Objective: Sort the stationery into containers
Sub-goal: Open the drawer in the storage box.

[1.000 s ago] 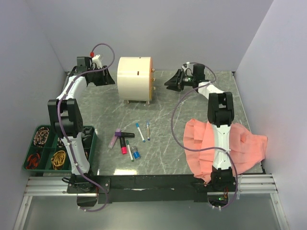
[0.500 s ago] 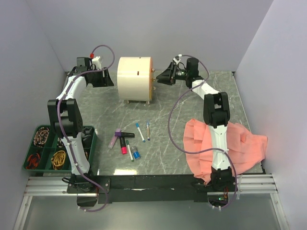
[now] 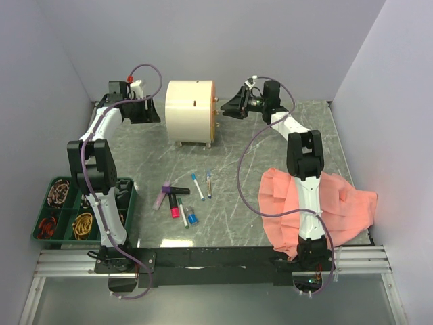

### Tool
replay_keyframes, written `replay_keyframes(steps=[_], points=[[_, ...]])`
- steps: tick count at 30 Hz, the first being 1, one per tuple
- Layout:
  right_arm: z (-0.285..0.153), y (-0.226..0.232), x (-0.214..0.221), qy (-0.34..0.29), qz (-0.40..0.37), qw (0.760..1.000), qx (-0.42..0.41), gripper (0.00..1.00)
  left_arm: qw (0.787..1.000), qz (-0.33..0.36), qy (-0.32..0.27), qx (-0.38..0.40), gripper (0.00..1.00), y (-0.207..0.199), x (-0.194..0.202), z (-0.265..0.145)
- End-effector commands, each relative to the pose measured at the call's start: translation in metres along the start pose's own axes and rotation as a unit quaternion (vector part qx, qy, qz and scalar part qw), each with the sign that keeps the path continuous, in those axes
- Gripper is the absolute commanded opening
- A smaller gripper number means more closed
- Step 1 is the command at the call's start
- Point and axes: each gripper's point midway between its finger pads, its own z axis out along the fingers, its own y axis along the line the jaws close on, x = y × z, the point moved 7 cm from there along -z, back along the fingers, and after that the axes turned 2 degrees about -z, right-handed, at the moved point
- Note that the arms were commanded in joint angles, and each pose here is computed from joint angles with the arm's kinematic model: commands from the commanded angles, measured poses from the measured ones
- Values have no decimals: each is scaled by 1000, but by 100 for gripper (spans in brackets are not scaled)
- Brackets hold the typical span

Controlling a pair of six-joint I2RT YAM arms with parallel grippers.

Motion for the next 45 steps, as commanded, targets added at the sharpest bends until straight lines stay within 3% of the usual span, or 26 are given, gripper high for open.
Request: replay_keyframes(steps=[1, 21, 35, 45], points=[[7, 12, -11, -9, -40, 999, -11, 56, 999, 26, -25, -2, 67, -9, -16, -15], [20, -1, -6, -4, -33, 999, -8, 55, 999, 29, -19, -3, 68, -10, -15, -8], [31, -4, 0, 4, -38, 999, -17, 46, 999, 32, -14, -13, 69, -12, -11, -7], [29, -4, 2, 8, -41, 999, -24, 24, 999, 34, -15, -15, 69, -12, -11, -7]])
